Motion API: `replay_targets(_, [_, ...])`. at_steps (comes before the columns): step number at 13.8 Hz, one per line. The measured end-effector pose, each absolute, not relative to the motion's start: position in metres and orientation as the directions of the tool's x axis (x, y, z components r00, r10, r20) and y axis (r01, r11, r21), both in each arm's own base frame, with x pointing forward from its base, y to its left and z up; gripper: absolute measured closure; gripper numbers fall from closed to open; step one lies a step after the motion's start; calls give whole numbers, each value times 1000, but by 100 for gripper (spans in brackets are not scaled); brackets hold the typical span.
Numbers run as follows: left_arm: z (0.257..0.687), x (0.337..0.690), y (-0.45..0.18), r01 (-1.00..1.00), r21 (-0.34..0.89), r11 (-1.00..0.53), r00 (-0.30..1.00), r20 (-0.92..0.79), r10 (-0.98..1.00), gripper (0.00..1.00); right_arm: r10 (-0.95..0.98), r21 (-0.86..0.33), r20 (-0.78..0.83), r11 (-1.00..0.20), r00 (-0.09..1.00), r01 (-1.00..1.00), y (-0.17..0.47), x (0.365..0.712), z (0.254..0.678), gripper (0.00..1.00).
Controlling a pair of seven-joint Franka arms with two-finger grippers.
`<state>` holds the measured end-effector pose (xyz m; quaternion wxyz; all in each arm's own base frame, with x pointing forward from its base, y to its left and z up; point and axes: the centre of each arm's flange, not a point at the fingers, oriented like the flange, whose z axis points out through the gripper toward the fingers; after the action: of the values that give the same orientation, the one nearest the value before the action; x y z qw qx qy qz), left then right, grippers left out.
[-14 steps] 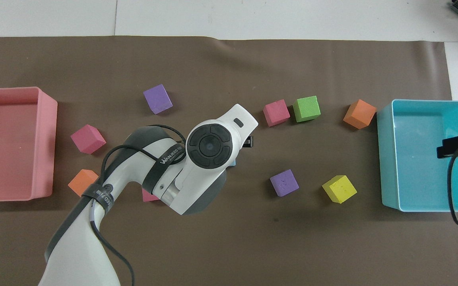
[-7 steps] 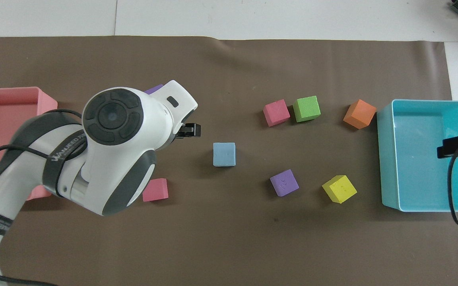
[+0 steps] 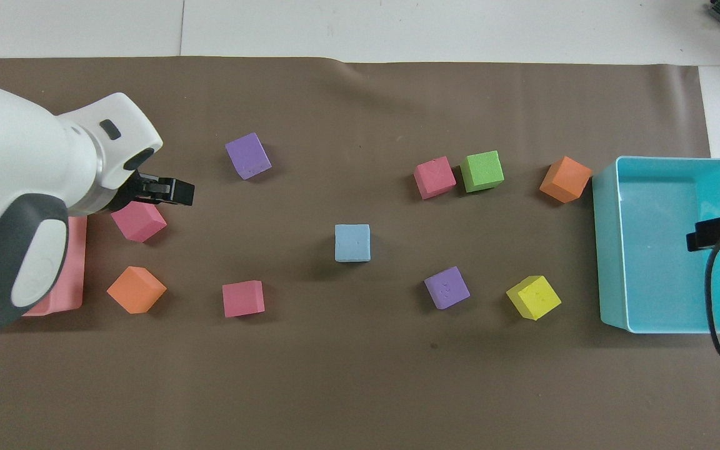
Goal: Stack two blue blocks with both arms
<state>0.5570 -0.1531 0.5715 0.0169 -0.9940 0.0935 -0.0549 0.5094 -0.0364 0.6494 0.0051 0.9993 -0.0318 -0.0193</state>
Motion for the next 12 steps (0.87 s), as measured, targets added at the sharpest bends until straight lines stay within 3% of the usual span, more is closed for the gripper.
replay_targets(5, [611,565,-78,-175,17,-984,982,78,-173,0,-61,11,-38,-998,997,-61,-36,509,649,0])
replay_targets(12, [635,543,-79,-182,25,-983,983,4,-182,0,-61,11,-38,-998,997,-60,-36,509,649,0])
